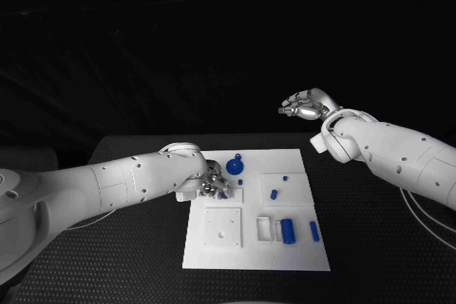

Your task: Assemble the parts on the task board

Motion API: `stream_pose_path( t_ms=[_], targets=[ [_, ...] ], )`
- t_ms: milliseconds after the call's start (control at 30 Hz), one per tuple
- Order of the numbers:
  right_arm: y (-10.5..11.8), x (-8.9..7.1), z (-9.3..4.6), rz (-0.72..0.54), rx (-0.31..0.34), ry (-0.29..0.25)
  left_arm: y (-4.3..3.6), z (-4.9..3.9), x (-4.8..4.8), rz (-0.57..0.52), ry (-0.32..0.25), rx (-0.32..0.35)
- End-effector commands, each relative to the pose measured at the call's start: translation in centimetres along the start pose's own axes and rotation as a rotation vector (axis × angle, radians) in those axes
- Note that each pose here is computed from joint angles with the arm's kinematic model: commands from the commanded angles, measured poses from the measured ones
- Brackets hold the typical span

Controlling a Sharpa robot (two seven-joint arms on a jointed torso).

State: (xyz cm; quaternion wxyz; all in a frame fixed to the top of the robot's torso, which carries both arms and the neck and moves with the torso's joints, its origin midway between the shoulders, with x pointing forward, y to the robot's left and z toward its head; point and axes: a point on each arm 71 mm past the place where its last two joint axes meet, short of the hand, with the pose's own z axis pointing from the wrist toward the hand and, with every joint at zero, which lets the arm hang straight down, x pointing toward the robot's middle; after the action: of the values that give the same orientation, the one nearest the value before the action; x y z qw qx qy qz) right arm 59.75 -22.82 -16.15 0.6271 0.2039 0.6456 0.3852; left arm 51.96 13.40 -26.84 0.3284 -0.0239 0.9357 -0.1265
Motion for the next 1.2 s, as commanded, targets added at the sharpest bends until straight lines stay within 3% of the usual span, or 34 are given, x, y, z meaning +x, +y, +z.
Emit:
stream_pose_path(
  t_ms=[33,800,1133,1200],
  targets=[
    [0.1,0.2,0.0,-0.001,-0.008,0.013,0.08,0.21,0.59,0.001,0.015,-0.002],
    [-0.1,0.0,-0.1,-0.003,-0.004,0.008,1.24,-0.19,0.34,-0.02,-0.016,-0.01],
    [-0.3,-0.1,-0.1,-0.004,0.001,0.004,1.33,-0.88,-0.4,-0.122,-0.009,0.026],
    [-0.4,-0.1,-0.1,-0.004,0.002,0.004,1.32,-1.23,-0.94,-0.144,-0.019,0.038]
  ],
)
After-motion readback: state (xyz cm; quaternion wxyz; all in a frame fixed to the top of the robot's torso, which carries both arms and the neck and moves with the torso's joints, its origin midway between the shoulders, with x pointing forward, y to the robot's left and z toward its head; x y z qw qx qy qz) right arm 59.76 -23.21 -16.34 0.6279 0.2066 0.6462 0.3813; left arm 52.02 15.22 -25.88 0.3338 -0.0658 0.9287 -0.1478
